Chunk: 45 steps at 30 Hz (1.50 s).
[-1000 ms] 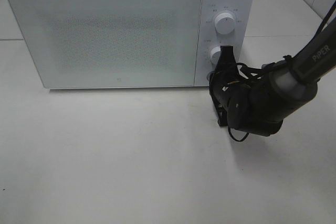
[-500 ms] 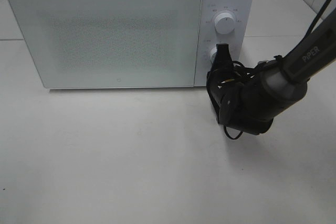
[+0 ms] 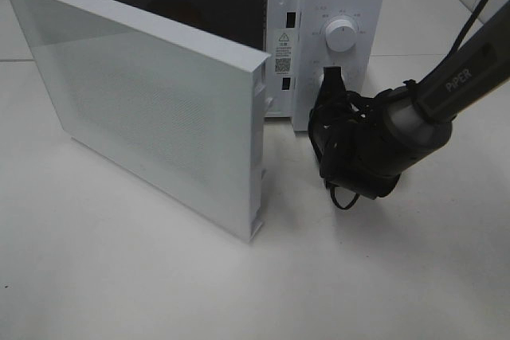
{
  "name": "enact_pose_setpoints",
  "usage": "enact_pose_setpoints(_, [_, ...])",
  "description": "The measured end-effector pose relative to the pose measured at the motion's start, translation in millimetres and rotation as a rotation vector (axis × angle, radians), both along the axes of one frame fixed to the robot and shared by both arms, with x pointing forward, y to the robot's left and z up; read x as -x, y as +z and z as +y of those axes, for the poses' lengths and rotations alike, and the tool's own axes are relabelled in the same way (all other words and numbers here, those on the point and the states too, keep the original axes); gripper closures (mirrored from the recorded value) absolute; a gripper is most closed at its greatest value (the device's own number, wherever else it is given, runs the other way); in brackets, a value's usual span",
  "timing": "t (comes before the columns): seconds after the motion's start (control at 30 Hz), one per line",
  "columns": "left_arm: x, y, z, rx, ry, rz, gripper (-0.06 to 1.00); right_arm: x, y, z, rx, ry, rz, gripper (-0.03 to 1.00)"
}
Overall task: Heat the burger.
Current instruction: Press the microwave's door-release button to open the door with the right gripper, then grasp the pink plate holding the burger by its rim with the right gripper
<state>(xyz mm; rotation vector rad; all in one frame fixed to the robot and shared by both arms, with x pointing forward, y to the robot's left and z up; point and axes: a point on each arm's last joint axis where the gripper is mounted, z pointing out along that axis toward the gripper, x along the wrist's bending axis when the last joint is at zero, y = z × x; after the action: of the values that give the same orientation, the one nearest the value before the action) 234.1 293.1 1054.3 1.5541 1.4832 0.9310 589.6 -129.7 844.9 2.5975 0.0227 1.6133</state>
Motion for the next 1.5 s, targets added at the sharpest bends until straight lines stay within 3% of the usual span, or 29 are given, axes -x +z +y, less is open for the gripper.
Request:
enact_pose_setpoints(0.47, [0.0, 0.0, 0.0, 0.0, 0.0, 0.0, -0.04, 1.5, 7.4, -2.6, -0.033, 0.039, 0.039, 0.96])
enact_pose_setpoints(0.9, [0.0, 0.0, 0.0, 0.0, 0.0, 0.0, -0.04, 22.5, 22.6, -13.2, 0.011, 0.157, 0.057, 0.96])
enact_pose_setpoints(1.17, [0.0, 0.0, 0.0, 0.0, 0.0, 0.0, -0.04, 42.7, 30.7, -20.0, 0.057, 0.222, 0.138, 0.96])
enact_pose_setpoints(1.27, [0.0, 0.0, 0.0, 0.0, 0.0, 0.0, -0.04, 48.7, 43.7, -20.3, 0.097, 0.283, 0.14, 0.96])
enact_pose_setpoints(1.33, [0.0, 0.0, 0.0, 0.0, 0.0, 0.0, -0.04, 56.4, 62.9, -17.8, 0.178, 0.406, 0.162, 0.96])
enact_pose_setpoints(1.5, [0.0, 0.0, 0.0, 0.0, 0.0, 0.0, -0.04, 67.4, 79.9, -15.3, 0.297, 0.577, 0.202, 0.96])
